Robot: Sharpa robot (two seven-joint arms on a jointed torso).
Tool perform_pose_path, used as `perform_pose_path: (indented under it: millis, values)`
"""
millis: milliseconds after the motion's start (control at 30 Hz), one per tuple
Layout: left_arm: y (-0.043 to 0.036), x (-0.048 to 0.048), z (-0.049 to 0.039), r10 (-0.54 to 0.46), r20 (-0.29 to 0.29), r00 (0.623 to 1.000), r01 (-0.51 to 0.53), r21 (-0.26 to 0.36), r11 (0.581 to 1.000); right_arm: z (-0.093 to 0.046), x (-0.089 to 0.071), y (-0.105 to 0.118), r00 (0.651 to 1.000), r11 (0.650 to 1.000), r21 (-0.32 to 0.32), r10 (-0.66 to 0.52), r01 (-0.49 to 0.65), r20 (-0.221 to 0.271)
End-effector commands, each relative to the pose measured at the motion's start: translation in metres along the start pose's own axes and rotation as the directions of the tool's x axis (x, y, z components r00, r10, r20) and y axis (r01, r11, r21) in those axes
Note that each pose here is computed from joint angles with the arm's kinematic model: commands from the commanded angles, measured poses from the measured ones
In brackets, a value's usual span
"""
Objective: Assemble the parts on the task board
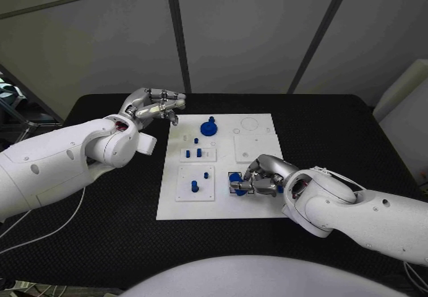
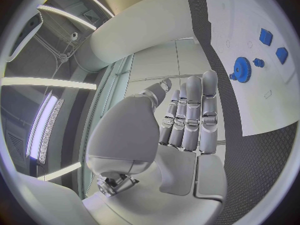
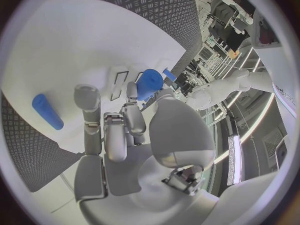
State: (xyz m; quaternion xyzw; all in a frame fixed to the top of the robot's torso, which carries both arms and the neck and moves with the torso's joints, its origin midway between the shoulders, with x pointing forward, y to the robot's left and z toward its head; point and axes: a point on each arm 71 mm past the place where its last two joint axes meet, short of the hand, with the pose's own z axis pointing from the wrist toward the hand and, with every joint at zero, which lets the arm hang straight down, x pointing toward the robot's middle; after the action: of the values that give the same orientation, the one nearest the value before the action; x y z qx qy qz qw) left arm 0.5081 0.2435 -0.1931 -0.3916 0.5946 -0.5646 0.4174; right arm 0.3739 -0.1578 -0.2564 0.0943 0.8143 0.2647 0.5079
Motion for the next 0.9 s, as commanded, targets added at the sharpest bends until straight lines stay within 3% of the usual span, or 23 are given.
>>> perform_pose_path:
  millis: [33,667,900]
  values:
    - [-0.0020,0.0023,0.0004,-0.009,-0.021,1.000,0.009,0.014,1.000,0.000,-0.001,0.000,0.999,0.999,0.010,-0.034,0.034,0.015]
    - [-0.0017,0.0024,0.0005,-0.010,-0.025,1.000,0.010,0.013,1.000,-0.004,-0.007,0.003,0.994,0.997,-0.016,-0.073,0.074,0.084]
    - [-0.0010,0.0016,0.0000,-0.009,-0.022,1.000,0.009,0.011,1.000,-0.010,-0.009,0.004,0.993,0.995,-0.046,-0.085,0.090,0.087]
